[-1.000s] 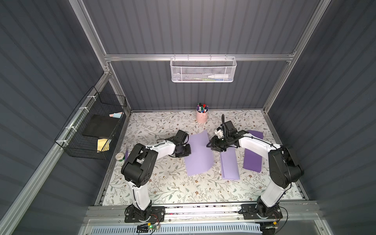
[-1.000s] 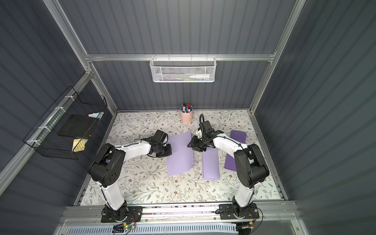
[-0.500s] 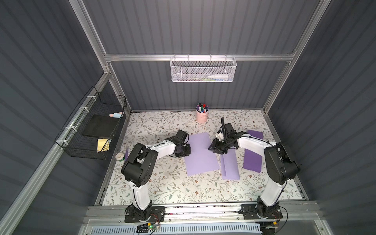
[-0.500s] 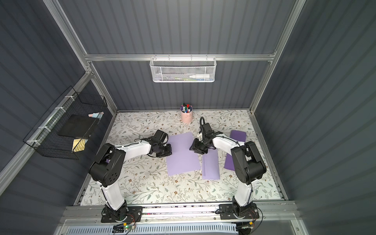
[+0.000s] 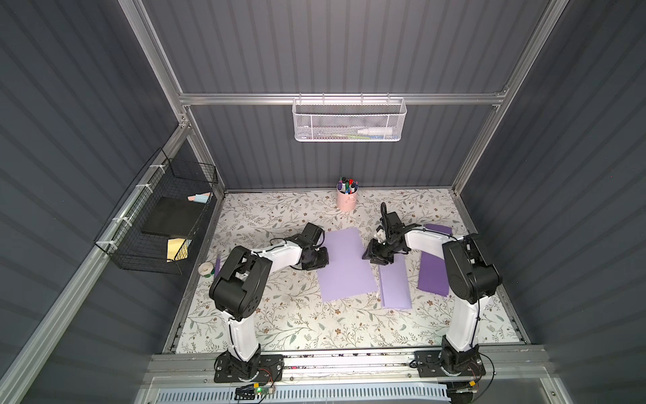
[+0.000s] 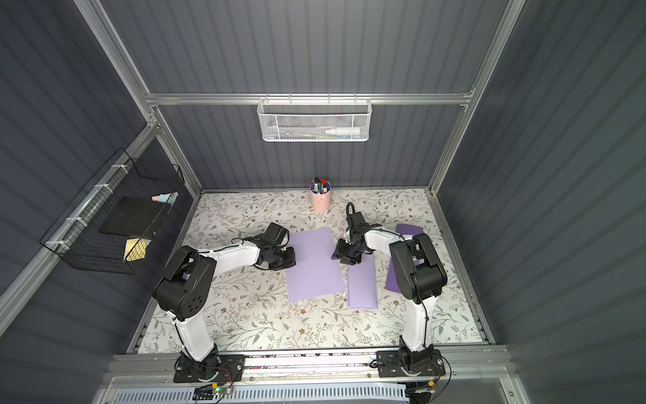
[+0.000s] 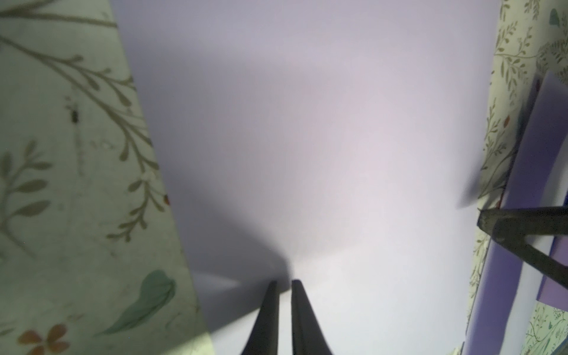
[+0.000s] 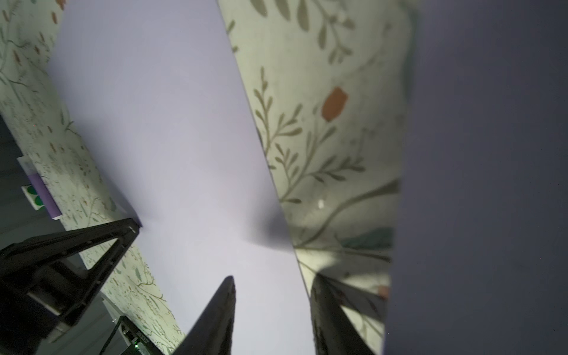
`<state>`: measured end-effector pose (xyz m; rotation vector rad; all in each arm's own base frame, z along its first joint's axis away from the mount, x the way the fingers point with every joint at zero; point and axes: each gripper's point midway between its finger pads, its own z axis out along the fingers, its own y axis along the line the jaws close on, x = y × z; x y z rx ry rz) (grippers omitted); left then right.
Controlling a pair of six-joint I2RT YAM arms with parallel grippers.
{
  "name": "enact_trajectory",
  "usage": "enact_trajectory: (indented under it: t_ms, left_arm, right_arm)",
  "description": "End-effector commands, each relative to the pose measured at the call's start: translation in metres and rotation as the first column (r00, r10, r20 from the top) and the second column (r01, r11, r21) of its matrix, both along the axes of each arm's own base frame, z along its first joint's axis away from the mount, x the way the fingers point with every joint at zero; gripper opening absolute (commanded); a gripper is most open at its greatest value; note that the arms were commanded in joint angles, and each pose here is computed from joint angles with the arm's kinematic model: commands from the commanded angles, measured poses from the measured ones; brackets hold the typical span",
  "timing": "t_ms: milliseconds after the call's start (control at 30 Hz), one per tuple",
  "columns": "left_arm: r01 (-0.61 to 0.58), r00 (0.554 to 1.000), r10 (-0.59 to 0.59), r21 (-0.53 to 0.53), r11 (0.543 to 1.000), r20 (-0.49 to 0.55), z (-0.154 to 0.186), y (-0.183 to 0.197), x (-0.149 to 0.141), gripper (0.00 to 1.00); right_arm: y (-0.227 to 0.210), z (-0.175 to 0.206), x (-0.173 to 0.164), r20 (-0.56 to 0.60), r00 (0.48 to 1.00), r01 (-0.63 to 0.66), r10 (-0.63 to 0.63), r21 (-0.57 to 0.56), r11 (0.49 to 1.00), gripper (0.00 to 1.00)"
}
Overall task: Fold the rectangular paper in half along the long edge
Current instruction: Fold the paper at the center of the board.
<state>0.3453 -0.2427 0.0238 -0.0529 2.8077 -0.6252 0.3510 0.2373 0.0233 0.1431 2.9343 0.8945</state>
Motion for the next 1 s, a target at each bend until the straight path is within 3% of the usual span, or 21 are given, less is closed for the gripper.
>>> enact_trajectory:
  t_ms: [0, 133, 367, 733, 967]
  left_arm:
    - [0.027, 0.992, -0.016, 0.089, 0.996, -0.123, -0.037, 0.015, -0.026, 0.13]
    - [0.027, 0.992, -0.016, 0.09, 0.996, -0.125, -0.038, 0.015, -0.026, 0.13]
    - [0.03, 0.992, -0.018, 0.088, 0.996, -0.127, -0.038, 0.015, -0.027, 0.13]
    - [0.034, 0.991, -0.023, 0.088, 0.996, -0.131, -0.038, 0.016, -0.029, 0.13]
    - [0.037, 0.991, -0.025, 0.09, 0.995, -0.135, -0.038, 0.016, -0.03, 0.13]
  right_arm:
    - [0.019, -0.014, -0.008, -0.055, 0.998, -0.021, 0.026, 0.094, 0.995, 0.43]
    - [0.047, 0.002, -0.002, -0.027, 0.998, -0.049, 0.056, 0.227, 0.973, 0.44]
    - [0.079, 0.035, 0.012, 0.037, 0.992, -0.123, 0.118, 0.345, 0.93, 0.44]
    - [0.066, 0.051, 0.041, 0.102, 0.992, -0.106, 0.079, 0.297, 0.949, 0.43]
    - [0.056, 0.055, 0.043, 0.111, 0.99, -0.118, 0.09, 0.273, 0.955, 0.37]
